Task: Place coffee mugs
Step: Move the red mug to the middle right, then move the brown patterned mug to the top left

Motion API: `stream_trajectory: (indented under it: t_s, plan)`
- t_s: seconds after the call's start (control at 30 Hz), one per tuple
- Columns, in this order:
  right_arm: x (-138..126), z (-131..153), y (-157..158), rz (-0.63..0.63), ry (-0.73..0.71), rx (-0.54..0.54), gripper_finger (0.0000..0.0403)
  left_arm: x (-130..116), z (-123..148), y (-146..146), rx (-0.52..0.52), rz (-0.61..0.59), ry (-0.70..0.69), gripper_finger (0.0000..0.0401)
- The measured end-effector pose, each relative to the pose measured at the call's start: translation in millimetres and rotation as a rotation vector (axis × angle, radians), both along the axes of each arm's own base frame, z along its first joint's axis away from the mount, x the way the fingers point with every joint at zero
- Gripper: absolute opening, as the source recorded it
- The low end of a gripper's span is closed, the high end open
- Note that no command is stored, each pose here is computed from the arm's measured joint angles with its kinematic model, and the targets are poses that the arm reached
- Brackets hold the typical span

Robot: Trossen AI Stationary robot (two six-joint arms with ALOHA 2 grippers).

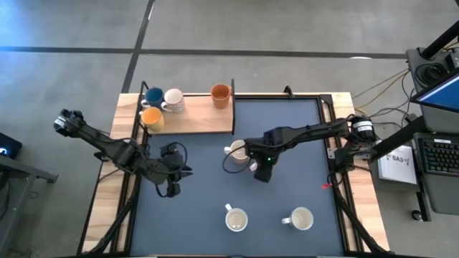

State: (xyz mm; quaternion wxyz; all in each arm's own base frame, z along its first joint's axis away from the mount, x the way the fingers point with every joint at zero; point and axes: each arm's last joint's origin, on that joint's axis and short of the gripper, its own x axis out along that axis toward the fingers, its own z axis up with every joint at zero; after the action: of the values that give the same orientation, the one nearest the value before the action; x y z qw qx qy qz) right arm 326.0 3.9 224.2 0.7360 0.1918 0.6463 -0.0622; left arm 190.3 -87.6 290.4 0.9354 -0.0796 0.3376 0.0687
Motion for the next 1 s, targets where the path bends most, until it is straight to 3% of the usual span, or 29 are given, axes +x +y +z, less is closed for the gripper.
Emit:
stream_trajectory:
  t_s: [0.17, 0.37, 0.73, 1.0]
  plan:
    - [-1, 18, 1, 0.035, -0.043, -0.006, 0.0119, 18, -1, -8, 0.095, -0.099, -0.07, 0.0049]
    - [-1, 31, 2, 0.128, -0.137, -0.045, 0.011, 31, -9, -5, 0.149, -0.092, -0.048, 0.0062]
    - [21, 29, -1, 0.499, -0.32, -0.324, 0.01, 28, -6, -3, 0.126, -0.086, -0.054, 0.0073]
    - [23, 30, -1, 0.688, -0.354, -0.394, 0.01, 27, -9, -2, 0.134, -0.086, -0.028, 0.0073]
